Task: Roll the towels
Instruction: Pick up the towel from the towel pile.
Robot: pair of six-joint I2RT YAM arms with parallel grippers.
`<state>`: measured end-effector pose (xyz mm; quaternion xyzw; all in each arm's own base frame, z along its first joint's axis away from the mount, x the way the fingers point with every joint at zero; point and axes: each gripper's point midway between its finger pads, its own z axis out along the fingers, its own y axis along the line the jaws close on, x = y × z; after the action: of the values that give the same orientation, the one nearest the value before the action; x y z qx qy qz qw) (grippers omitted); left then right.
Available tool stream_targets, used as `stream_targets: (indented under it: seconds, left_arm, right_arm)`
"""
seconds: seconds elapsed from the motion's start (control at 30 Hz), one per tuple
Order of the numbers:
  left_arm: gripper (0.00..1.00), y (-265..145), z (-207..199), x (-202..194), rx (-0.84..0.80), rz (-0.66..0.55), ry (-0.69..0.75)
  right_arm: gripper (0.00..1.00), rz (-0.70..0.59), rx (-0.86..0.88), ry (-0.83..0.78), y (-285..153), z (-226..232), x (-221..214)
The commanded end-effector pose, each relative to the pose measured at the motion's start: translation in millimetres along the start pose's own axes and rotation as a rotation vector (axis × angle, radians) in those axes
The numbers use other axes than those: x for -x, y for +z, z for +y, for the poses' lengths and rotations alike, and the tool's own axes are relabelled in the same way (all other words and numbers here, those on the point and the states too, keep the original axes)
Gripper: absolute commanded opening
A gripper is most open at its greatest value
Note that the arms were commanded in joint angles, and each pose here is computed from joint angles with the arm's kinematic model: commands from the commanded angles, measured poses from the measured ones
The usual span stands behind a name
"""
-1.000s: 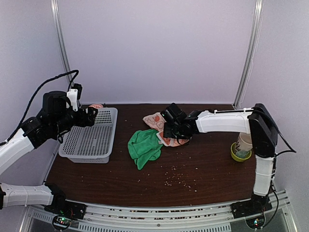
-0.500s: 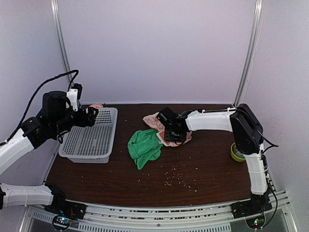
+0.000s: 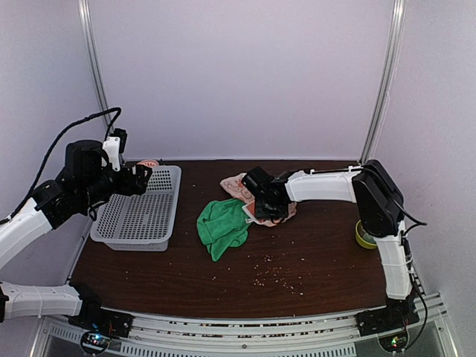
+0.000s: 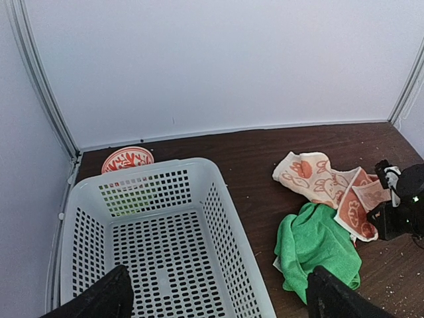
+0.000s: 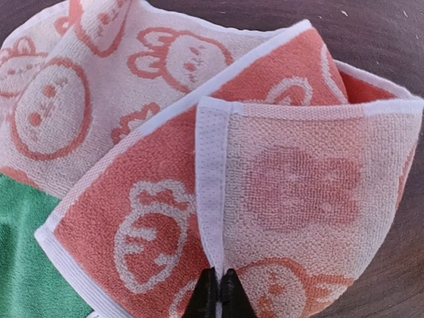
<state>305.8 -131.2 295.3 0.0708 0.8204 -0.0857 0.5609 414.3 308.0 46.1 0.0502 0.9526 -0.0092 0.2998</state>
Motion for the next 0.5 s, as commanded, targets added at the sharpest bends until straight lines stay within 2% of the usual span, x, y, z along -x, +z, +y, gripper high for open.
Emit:
stream_targets:
  seconds: [0.0, 0.13, 0.27, 0.37, 0.47]
  left_arm:
    - [0.93, -8, -3, 16, -0.019, -0.044, -0.023]
    - [0.93, -8, -1, 16, -0.006, -0.048, -0.021]
    - [0.93, -9, 3, 17, 0.011, -0.054, -0.019]
    - [0.93, -9, 4, 16, 0.016, -0.056, -0.017]
    - [0.93, -7, 3, 16, 0.015, -0.053, -0.016]
  right_arm:
    - [0.00, -0.071, 0.008, 0.018, -27, -9, 24]
    - [0.00, -0.163, 0.065, 0.024, -75, -14, 52]
    - [0.00, -0.277, 0.181, -0.011, -155, -18, 81]
    - [0.00, -0.364, 0.334, -0.085, -214, -13, 83]
    - [0.00, -0.390, 0.480, -0.155, -256, -10, 66]
